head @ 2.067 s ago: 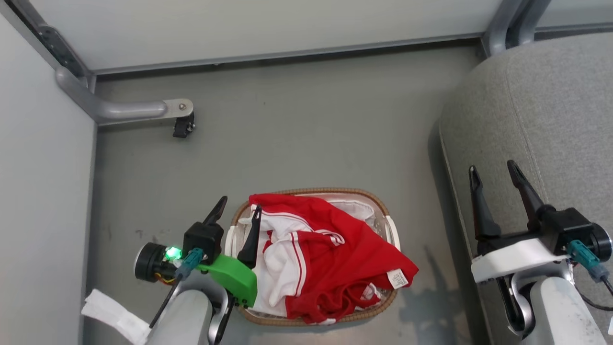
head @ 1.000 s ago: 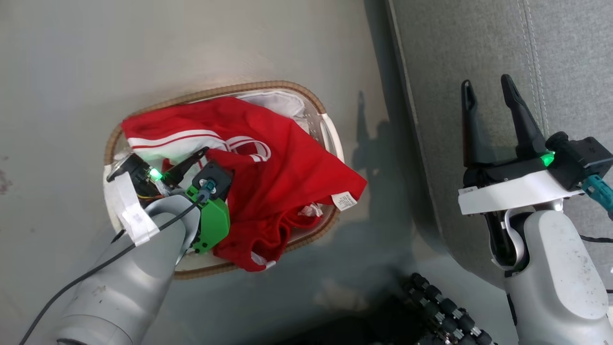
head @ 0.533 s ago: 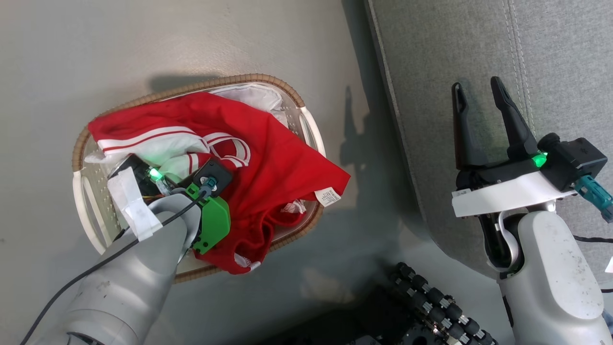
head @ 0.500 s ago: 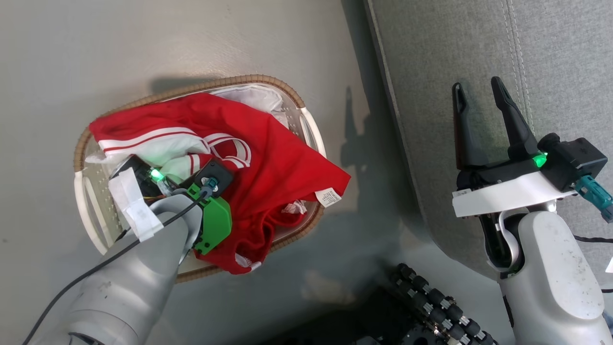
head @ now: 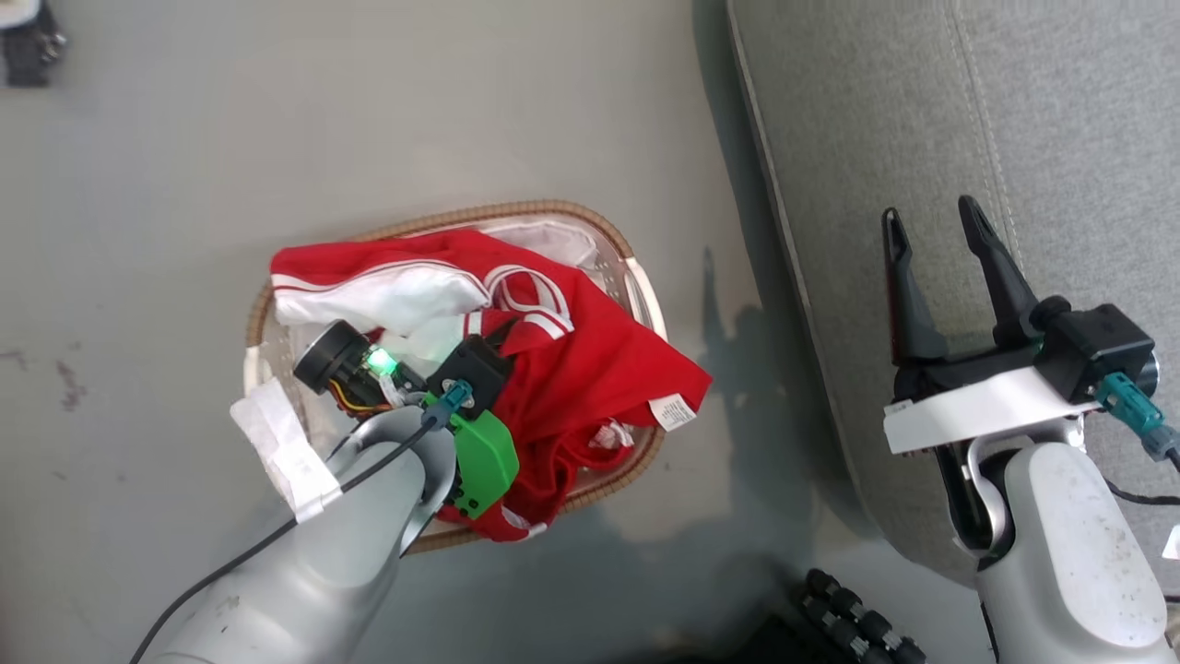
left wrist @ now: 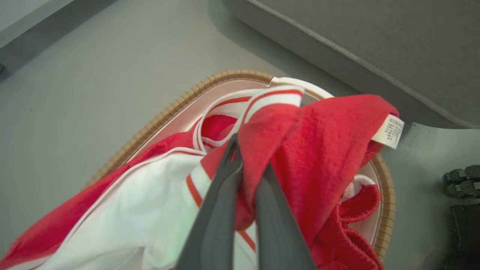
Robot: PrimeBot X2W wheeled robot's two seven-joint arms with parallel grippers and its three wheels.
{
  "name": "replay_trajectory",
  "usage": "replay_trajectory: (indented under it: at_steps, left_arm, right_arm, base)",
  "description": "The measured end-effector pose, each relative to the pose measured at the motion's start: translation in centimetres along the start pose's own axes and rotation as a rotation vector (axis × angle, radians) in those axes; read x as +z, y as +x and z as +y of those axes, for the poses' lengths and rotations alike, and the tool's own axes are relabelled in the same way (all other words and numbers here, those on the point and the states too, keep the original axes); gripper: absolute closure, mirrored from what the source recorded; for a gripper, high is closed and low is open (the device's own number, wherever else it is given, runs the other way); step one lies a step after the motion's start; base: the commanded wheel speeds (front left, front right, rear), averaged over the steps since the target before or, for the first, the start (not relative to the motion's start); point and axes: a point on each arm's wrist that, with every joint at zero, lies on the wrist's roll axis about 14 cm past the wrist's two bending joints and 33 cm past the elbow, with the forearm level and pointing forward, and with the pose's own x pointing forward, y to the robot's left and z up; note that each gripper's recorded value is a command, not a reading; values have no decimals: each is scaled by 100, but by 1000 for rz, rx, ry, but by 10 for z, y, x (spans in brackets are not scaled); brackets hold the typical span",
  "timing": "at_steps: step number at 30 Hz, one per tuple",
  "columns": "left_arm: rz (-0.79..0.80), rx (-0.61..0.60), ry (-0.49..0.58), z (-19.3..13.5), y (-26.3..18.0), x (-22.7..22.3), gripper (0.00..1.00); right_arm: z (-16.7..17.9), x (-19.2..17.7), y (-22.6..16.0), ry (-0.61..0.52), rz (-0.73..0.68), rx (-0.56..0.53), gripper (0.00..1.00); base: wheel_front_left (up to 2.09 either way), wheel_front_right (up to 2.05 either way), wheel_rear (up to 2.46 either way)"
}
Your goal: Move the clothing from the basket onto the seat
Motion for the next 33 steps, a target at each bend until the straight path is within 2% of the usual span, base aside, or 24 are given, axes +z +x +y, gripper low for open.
replay_trajectory:
  at_steps: [6, 11, 18, 24, 33]
  left_arm:
    - [-125, 35, 58, 1, -28, 53, 100]
    - [-284, 141, 116, 26, -63, 119, 100]
    - [-462, 200, 291, 20, -120, 199, 100]
    - [-601, 266, 482, 12, -174, 276, 100]
    - [-727, 351, 697, -10, -242, 362, 100]
  right_arm:
    - [8, 17, -17, -14, -31, 22, 0]
    - [17, 32, -33, -7, -61, 45, 0]
    - [23, 59, -59, 21, -132, 61, 0]
    - [31, 83, -82, 25, -204, 86, 0]
    - [42, 110, -111, 24, -295, 124, 0]
  base:
    - [0, 0, 0]
    - [0, 0, 0]
    - [0, 0, 0]
    - [0, 0, 0]
    - [0, 0, 0]
